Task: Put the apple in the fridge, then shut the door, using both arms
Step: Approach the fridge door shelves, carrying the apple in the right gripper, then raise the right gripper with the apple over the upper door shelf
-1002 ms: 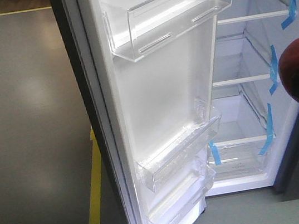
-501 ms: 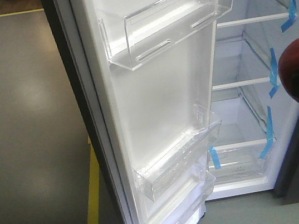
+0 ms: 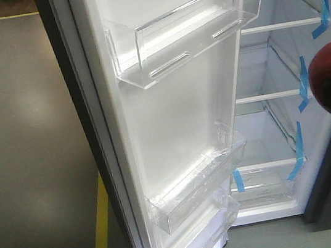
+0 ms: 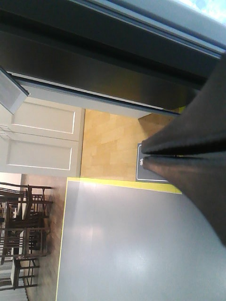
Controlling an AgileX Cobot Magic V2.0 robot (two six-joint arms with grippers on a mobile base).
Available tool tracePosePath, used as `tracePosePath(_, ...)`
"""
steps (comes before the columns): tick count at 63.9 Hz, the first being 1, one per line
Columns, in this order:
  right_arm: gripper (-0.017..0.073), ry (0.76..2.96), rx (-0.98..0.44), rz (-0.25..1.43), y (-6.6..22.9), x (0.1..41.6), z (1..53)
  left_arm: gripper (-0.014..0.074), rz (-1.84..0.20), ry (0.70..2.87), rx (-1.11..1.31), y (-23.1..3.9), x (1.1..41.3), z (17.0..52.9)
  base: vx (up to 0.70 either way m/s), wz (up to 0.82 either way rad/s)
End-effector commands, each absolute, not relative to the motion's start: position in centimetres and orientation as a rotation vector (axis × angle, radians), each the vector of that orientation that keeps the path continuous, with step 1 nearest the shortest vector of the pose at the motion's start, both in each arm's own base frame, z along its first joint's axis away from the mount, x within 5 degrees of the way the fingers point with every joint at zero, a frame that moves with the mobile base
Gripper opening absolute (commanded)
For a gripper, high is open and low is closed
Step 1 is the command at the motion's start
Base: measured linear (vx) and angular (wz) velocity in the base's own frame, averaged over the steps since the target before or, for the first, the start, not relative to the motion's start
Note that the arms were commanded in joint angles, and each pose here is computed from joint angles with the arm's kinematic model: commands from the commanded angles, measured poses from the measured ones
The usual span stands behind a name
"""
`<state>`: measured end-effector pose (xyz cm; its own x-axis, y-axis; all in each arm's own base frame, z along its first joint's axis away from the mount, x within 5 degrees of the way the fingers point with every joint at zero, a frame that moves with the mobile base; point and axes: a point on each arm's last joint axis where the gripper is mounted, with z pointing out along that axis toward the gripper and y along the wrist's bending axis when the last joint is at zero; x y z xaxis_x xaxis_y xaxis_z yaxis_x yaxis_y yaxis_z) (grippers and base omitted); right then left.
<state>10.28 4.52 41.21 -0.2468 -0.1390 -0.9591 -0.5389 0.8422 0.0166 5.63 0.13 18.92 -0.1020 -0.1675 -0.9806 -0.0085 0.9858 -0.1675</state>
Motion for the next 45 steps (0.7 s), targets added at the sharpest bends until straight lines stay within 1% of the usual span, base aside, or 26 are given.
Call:
tracePosePath(1,-0.0006,1.726,-0.466,0.417,4.48,10.24,42.60,-0.0006,-0.152,1.615,-0.114,-0.05,5.70,18.89,0.04,-0.01)
tracePosePath(45,-0.0006,1.726,-0.466,0.417,4.48,10.24,42.60,-0.0006,-0.152,1.615,-0.114,-0.05,5.70,18.89,0.02,-0.01)
